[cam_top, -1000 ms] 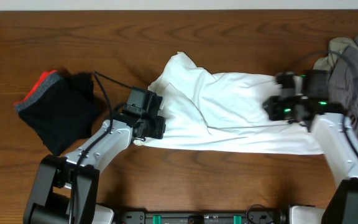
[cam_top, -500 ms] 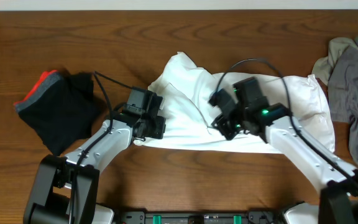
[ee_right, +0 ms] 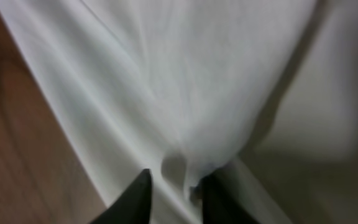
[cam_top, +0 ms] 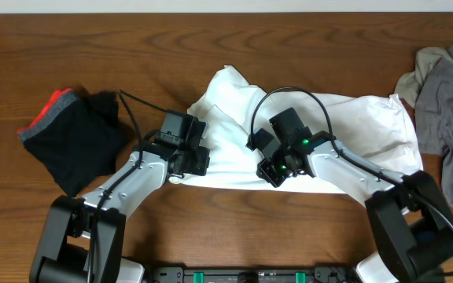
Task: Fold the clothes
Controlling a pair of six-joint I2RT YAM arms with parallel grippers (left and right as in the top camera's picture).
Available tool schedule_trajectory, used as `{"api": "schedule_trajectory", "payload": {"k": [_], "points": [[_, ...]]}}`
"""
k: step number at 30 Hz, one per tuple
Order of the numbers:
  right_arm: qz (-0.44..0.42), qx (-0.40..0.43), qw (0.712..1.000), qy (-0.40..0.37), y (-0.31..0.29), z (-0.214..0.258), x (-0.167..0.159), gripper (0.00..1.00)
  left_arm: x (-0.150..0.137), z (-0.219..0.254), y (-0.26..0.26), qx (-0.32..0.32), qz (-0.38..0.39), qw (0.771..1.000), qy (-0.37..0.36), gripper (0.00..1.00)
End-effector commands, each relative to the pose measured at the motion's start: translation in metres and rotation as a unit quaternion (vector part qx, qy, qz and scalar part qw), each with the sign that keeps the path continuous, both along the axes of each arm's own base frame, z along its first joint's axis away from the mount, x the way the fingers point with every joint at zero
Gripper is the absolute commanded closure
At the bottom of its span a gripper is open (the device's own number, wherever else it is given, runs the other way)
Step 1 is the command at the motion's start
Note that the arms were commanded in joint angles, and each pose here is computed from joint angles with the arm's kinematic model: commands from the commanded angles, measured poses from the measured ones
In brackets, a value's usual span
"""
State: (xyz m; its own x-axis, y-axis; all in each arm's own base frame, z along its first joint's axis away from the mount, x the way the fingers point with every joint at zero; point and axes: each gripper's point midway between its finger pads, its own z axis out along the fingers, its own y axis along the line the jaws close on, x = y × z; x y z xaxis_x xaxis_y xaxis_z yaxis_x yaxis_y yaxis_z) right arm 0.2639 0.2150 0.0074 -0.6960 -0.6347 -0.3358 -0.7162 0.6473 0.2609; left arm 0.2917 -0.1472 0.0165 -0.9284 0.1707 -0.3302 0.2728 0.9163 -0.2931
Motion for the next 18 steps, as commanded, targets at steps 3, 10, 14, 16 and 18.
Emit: {"api": "schedule_trajectory", "payload": {"k": [3, 10, 14, 16, 18], "points": [[-0.017, -0.033, 0.999, -0.017, -0.007, -0.007, 0.01, 0.95, -0.004, -0.004, -0.001, 0.0, -0.009, 1.0, 0.007, 0.89], [-0.048, -0.067, 0.994, -0.072, -0.015, 0.008, 0.04, 0.99, -0.004, -0.004, -0.001, 0.0, -0.009, 1.0, 0.007, 0.89], [-0.078, -0.096, 0.981, -0.147, -0.019, 0.036, 0.082, 0.99, -0.004, -0.004, -0.001, 0.0, -0.009, 1.0, 0.007, 0.89], [-0.095, -0.109, 0.972, -0.184, -0.022, 0.051, 0.101, 0.99, -0.004, -0.004, -0.001, 0.0, -0.009, 1.0, 0.007, 0.89], [-0.124, -0.115, 0.962, -0.214, -0.026, 0.064, 0.118, 0.86, -0.004, -0.004, -0.001, 0.001, -0.009, 1.0, 0.008, 0.89]]}}
